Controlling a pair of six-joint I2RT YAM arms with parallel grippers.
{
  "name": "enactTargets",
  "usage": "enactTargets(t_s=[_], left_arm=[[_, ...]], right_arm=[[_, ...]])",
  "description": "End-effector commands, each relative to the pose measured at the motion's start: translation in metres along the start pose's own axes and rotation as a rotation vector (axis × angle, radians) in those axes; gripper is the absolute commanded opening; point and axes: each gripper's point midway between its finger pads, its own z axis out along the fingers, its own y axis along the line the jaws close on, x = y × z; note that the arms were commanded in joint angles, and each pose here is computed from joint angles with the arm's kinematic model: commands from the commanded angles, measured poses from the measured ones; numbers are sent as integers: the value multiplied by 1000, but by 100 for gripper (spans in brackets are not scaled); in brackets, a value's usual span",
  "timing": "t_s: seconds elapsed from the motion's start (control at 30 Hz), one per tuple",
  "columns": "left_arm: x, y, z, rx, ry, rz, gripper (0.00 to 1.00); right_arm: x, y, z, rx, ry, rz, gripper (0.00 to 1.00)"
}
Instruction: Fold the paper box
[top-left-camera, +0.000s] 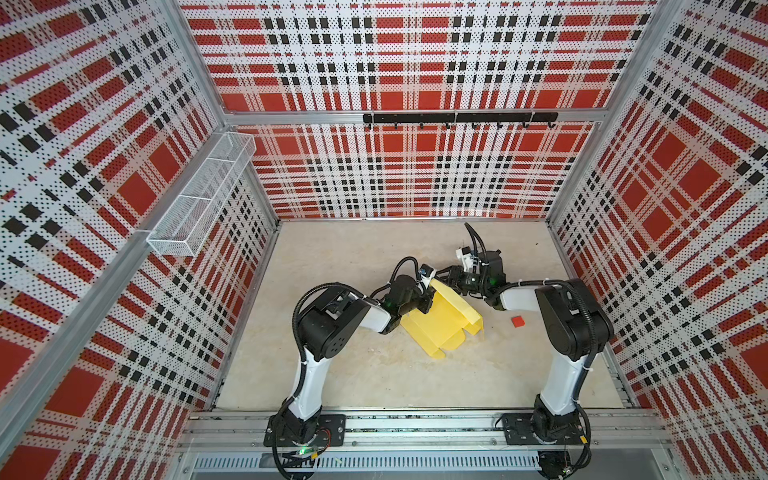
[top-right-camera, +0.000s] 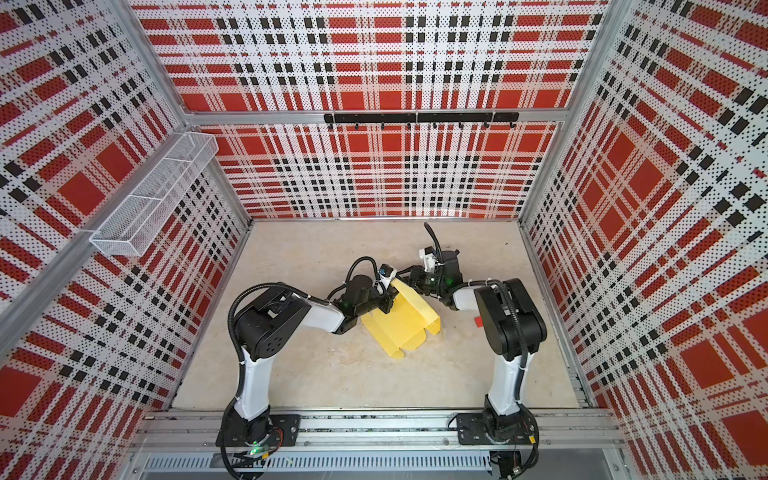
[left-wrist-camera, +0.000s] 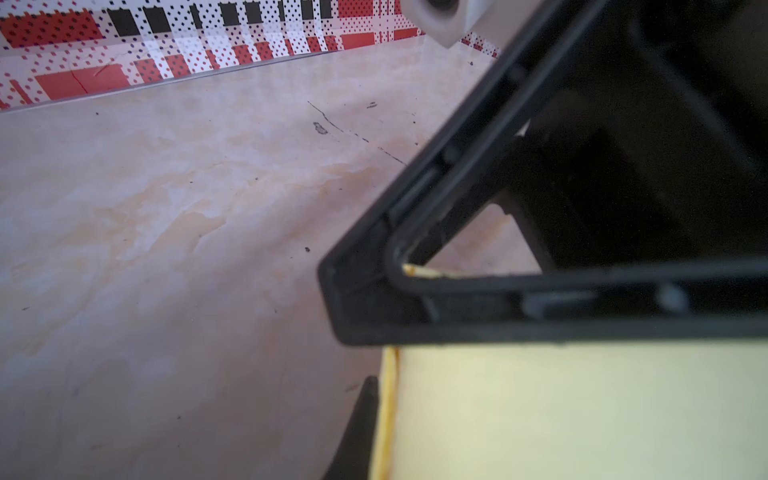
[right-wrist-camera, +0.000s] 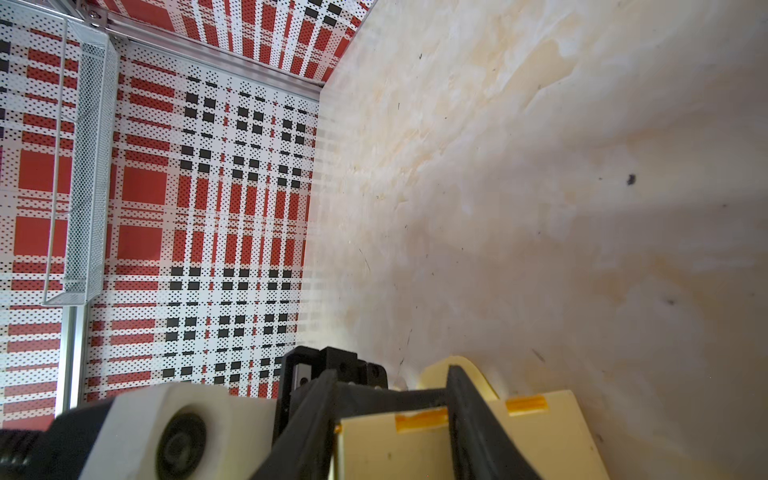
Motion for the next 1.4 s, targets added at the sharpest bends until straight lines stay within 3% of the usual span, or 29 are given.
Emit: enactTargets(t_s=[0.0, 0.37, 0.87, 1.0, 1.37], left_arm=[[-6, -23, 7, 54, -13, 8, 23], [11, -24, 5, 21, 22, 51, 26], [8, -12, 6, -65, 56, 91, 11], [-3, -13, -2, -58, 38, 109, 26], [-17, -9, -28, 6, -6, 119, 36]], right_arm=[[26, 3, 6, -18, 62, 32, 44], [33, -4, 0, 12, 67, 19, 43], [31, -4, -1, -6, 41, 34, 40], [29, -4, -4, -12, 30, 39, 40], [28, -16, -9, 9, 8, 52, 40]])
